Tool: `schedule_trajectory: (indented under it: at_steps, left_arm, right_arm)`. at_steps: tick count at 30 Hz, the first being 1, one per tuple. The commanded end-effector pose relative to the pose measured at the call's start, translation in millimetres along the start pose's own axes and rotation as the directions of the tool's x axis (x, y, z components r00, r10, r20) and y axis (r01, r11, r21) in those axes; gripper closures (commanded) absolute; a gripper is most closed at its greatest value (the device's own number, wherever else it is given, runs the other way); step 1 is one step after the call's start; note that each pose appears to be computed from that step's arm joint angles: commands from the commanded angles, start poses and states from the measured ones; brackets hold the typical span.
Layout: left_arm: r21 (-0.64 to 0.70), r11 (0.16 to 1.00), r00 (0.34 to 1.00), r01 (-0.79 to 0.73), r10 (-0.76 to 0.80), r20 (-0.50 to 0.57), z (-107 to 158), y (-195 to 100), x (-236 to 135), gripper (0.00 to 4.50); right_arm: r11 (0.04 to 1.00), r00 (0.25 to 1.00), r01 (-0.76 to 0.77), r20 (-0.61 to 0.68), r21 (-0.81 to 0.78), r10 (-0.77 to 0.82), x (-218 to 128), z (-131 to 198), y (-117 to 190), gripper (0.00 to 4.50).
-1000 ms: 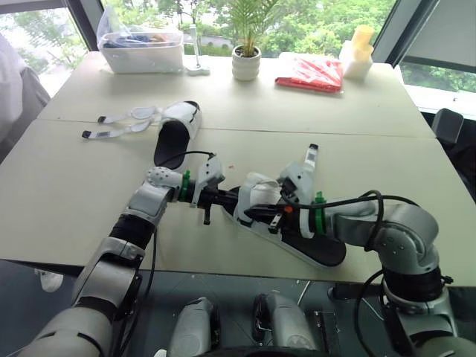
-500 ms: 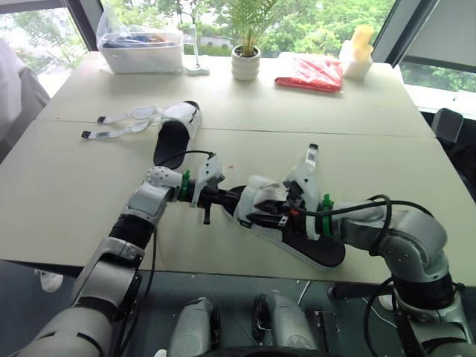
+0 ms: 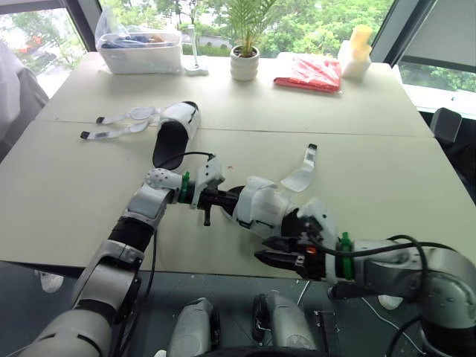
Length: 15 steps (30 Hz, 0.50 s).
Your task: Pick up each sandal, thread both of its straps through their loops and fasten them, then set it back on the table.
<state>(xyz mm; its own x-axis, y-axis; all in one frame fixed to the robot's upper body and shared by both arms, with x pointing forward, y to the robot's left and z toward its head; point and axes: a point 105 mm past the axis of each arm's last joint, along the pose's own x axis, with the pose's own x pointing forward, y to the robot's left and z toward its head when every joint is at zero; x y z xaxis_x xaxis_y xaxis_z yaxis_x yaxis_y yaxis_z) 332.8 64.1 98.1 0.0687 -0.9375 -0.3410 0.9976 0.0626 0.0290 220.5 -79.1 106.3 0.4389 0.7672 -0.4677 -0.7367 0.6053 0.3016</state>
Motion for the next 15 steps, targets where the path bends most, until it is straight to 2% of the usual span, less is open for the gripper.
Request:
schedule_trajectory:
  at_steps: [1, 7, 15]
  left_arm:
    - [-0.004, 1.000, 0.999, 0.030, -0.030, -0.030, -4.7, -5.9, 5.0, 4.50]
    - [0.000, 1.000, 0.999, 0.029, -0.029, -0.035, -5.8, -6.1, 6.4, 4.50]
    - [0.002, 1.000, 0.999, 0.020, -0.020, -0.029, -4.7, -4.6, 7.4, 4.50]
  right_arm:
    - [0.993, 0.990, 0.121, 0.075, -0.009, -0.120, 9.0, 13.6, -15.3, 2.64]
    - [0.987, 0.975, 0.162, 0.156, 0.003, -0.161, 16.7, 26.6, -17.3, 2.64]
    - [0.978, 0.965, 0.210, 0.157, 0.005, -0.208, 9.5, 26.6, -25.8, 2.64]
